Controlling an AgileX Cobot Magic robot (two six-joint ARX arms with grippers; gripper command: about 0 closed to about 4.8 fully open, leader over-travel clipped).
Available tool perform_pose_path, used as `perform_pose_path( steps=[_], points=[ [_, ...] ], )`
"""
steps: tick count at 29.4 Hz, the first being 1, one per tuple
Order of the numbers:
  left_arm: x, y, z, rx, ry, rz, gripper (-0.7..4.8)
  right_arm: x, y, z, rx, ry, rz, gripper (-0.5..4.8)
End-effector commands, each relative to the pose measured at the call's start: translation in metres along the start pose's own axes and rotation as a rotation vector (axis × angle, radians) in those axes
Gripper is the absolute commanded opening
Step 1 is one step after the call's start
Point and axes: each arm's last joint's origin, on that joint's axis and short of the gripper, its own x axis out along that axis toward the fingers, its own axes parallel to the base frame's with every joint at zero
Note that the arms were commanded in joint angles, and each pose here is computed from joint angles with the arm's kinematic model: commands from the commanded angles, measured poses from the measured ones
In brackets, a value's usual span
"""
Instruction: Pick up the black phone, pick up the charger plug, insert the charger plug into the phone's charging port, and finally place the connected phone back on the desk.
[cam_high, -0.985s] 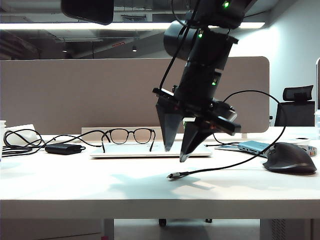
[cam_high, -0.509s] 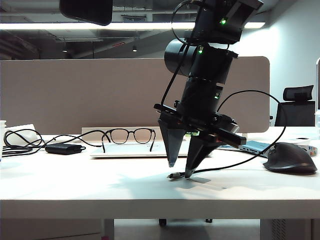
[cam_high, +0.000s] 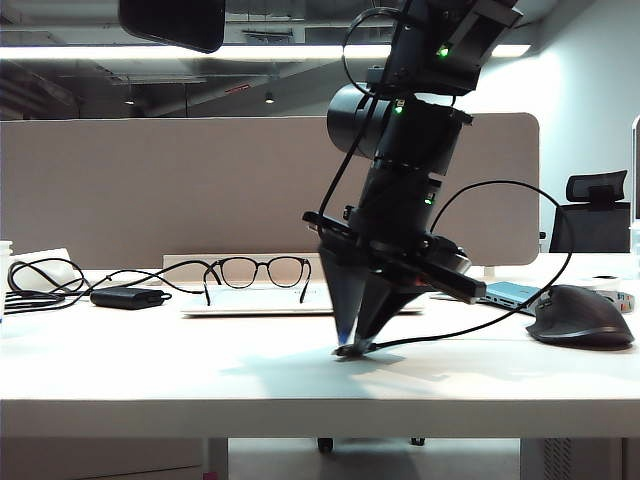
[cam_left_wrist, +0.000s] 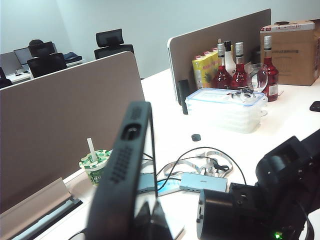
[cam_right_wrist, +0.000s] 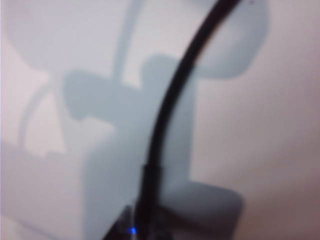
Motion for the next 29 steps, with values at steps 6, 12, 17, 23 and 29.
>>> perform_pose_path(
  steps=[6, 12, 17, 23, 29],
  points=[
    [-0.002, 0.000, 0.008, 0.030, -0.051, 0.007, -0.06, 0.003, -0.012, 0.001, -0.083, 0.019, -0.121, -0.09],
    [-0.002, 0.000, 0.008, 0.027, -0.046, 0.006, -0.06, -0.009, -0.011, 0.009, -0.208, 0.019, -0.076, -0.09],
    [-0.002, 0.000, 0.007, 0.026, -0.044, 0.005, -0.06, -0.035, -0.006, 0.014, -0.353, -0.009, 0.019, -0.08],
    [-0.002, 0.000, 0.007, 0.023, -0.041, 0.004, -0.06, -0.081, -0.003, 0.019, -0.529, -0.076, 0.167, -0.07],
    [-0.002, -0.001, 0.005, 0.014, -0.024, -0.023, -0.06, -0.127, -0.001, 0.017, -0.697, -0.174, 0.342, -0.06]
  ],
)
